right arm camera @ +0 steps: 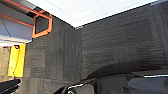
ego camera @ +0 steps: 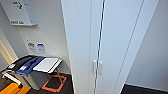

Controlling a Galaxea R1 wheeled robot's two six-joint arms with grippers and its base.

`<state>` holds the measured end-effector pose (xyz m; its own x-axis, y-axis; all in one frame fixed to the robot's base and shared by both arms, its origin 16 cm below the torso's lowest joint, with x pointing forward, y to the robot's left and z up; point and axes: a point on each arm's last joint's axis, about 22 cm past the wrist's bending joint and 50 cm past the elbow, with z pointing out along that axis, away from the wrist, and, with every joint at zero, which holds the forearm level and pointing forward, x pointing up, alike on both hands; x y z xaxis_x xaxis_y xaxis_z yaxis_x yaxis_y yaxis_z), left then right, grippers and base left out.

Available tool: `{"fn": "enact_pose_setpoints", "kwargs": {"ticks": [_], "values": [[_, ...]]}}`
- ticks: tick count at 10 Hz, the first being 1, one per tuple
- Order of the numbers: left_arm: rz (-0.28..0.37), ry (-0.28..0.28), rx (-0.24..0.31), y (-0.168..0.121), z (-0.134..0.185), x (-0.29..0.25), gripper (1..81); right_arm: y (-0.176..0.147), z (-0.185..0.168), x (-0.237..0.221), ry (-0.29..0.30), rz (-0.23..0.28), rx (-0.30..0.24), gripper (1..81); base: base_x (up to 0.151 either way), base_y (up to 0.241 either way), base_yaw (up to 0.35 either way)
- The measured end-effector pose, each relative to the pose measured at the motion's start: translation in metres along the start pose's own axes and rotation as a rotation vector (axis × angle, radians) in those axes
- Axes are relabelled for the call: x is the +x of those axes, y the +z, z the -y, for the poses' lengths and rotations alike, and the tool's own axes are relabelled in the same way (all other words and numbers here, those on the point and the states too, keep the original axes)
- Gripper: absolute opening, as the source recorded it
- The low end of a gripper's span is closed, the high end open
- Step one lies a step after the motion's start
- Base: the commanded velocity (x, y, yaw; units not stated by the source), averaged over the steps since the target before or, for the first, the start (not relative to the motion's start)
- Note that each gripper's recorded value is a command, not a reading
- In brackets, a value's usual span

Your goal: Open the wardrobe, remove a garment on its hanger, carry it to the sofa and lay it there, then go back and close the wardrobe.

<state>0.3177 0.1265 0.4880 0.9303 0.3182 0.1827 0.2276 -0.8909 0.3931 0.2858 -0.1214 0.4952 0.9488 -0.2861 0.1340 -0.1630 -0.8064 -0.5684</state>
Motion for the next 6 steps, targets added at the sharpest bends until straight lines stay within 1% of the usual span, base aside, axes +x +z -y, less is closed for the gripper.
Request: {"fn": "enact_pose_setpoints", "kwargs": {"ticks": [2, 3, 4, 5, 6], "values": [[0.069, 0.058, 0.017, -0.001, 0.035, -0.074, 81.1, -0.004, -0.040, -0.041, -0.026, 0.041, -0.073, 81.1, 0.000, 0.000, 0.000], [0.101, 0.082, 0.011, -0.004, 0.048, -0.107, 81.1, -0.008, -0.060, -0.068, -0.028, 0.068, -0.109, 81.1, 0.000, 0.000, 0.000], [0.140, 0.101, -0.007, -0.010, 0.061, -0.145, 81.1, -0.014, -0.081, -0.104, -0.029, 0.105, -0.144, 81.1, 0.000, 0.000, 0.000], [0.173, 0.110, -0.020, -0.018, 0.080, -0.175, 81.1, -0.019, -0.096, -0.137, -0.033, 0.139, -0.170, 81.1, 0.000, 0.000, 0.000], [0.201, 0.127, -0.008, -0.028, 0.107, -0.201, 81.1, -0.025, -0.105, -0.170, -0.037, 0.173, -0.183, 81.1, 0.000, 0.000, 0.000]]}}
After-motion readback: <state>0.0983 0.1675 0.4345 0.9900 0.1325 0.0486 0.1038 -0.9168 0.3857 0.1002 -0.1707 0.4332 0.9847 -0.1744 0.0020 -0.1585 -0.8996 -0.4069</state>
